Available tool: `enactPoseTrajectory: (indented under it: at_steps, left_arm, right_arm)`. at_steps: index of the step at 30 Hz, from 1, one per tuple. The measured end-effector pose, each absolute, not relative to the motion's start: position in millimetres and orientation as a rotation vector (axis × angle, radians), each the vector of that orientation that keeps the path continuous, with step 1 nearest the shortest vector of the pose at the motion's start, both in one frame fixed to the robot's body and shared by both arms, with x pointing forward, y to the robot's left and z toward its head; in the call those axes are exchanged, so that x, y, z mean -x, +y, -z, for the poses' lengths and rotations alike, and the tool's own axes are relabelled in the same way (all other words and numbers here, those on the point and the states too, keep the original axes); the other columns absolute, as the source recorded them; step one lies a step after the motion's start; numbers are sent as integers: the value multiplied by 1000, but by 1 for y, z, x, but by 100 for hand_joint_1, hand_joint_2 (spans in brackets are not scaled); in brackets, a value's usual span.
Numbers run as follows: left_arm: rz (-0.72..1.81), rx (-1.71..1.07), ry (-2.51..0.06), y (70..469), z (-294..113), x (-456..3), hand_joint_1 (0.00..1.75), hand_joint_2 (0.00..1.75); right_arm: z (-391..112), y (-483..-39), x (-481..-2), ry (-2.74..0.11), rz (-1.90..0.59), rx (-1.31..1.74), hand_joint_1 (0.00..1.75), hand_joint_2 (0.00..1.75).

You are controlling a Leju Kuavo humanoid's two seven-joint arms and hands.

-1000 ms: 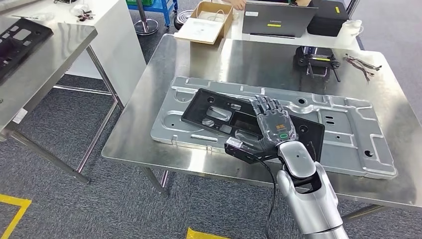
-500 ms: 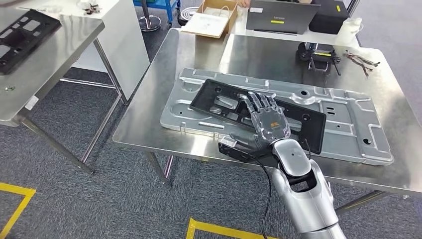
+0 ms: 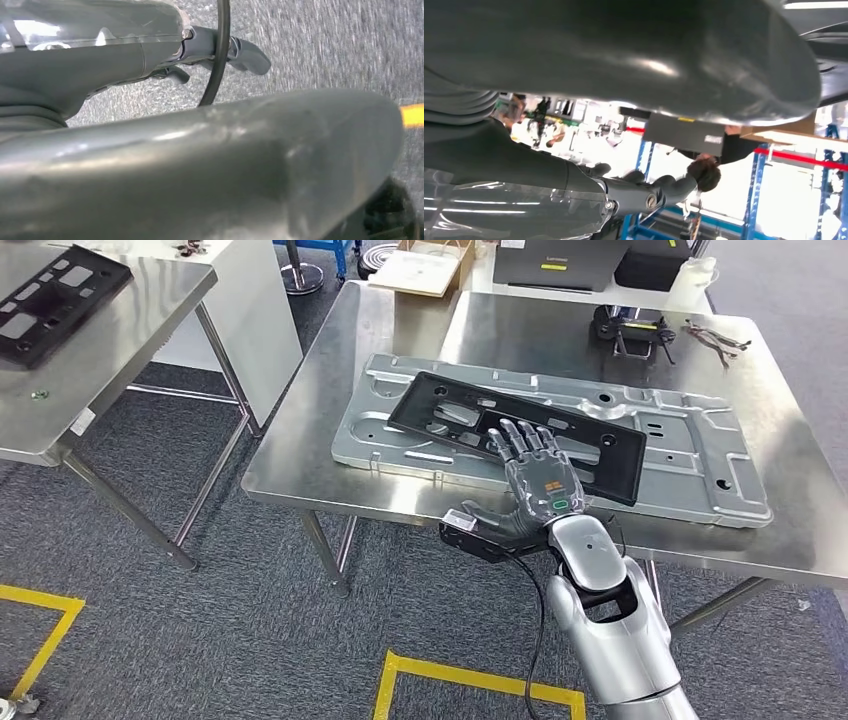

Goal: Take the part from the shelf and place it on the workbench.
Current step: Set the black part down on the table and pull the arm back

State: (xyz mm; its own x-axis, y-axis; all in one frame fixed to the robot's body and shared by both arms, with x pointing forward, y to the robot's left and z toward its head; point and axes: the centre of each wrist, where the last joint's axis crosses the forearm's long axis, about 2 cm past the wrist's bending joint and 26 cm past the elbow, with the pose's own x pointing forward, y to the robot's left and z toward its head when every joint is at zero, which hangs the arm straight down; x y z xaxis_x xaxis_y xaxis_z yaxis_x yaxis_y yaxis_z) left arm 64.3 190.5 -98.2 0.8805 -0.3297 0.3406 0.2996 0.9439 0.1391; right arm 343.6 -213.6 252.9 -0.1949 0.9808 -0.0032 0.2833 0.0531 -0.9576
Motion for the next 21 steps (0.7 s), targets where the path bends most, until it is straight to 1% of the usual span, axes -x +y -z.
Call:
enactPoseTrajectory:
  at_steps: [5,14,18,21]
  left_arm:
    - [338,-87,-370,191,98,-64,0,0]
    - [338,-100,-378,192,98,-66,0,0]
    - [330,-106,-373,193,98,-66,0,0]
    - [318,-110,-366,193,99,-64,0,0]
  right_arm:
    - [-248,-214,-340,-1582,-1181,1286,0,0]
    - [-231,-221,-321,-1590,-1159,1259,0,0]
    - [-215,-224,-305,-1585,-1118,1204,0,0]
    - [-196,-229,-283,-1572,-1059,1142,0,0]
